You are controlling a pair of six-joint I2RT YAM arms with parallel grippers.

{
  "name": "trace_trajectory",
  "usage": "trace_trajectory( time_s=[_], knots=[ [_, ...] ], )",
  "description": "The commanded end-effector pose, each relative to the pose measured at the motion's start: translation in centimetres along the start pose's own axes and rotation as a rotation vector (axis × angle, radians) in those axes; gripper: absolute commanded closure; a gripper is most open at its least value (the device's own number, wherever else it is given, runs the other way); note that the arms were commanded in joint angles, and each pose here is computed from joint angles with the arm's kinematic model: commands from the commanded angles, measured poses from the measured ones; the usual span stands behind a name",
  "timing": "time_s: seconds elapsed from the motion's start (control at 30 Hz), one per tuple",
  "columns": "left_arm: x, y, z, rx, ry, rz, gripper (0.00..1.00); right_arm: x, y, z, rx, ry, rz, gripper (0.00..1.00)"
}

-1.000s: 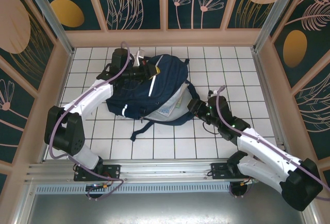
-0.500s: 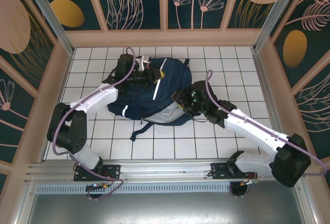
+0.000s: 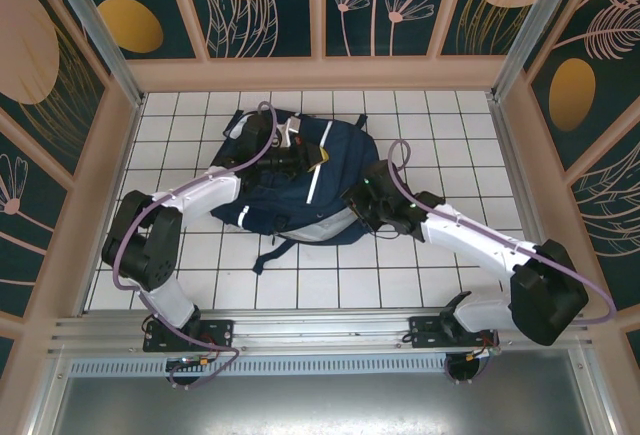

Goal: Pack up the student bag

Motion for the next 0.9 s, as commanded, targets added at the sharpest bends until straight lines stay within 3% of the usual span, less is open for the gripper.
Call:
trace_trajectory(
  time_s=[0.0,0.23,0.43,0.5,0.7,0.77,0.87],
  knots=[
    [-0.2,-0.9,-1.0,0.030,0.051,-0.044,1.00,0.7,-0.8,-3.3,0.067,0.098,-0.053,0.70],
    [-0.9,-1.2,-1.3,0.046,0.037,-0.061,1.00,0.9,-2.0,-4.6,0.081,0.146,-0.089,0.81],
    [-1.5,-1.7,-1.4,0.044,0.038,-0.077,1.00,0.6,-2.0,-4.0,0.044,0.095,-0.088,0.99],
    [-1.4,-1.7,-1.2,0.034,0.041,-0.074,1.00,0.6,-2.2,-3.4,0.017,0.073,-0.095,1.00],
    [-1.0,-1.5,-0.1,0.017,0.033,-0.057,1.00,0.2,-1.1,1.0,-0.101,-0.158,-0.001,1.00],
    [-0.9,-1.8,-0.3,0.011,0.036,-0.065,1.00,-1.7,-0.8,2.9,-0.202,-0.296,-0.060,1.00],
    [-0.6,-2.8,0.1,-0.028,0.040,-0.067,1.00,-5.9,-0.9,4.6,-0.301,-0.520,-0.257,1.00]
  ],
)
Point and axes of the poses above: each hand's point on the last joint's axis, 136 mm out from that joint toward the fingers, its own x axis out along the fingers, its own z axis along the line the jaws close on, y = z × x, the point moved 5 cm from there along -x, back along the fingers, and after that the axes turned 9 degrees about -x, right-handed, at the moved point
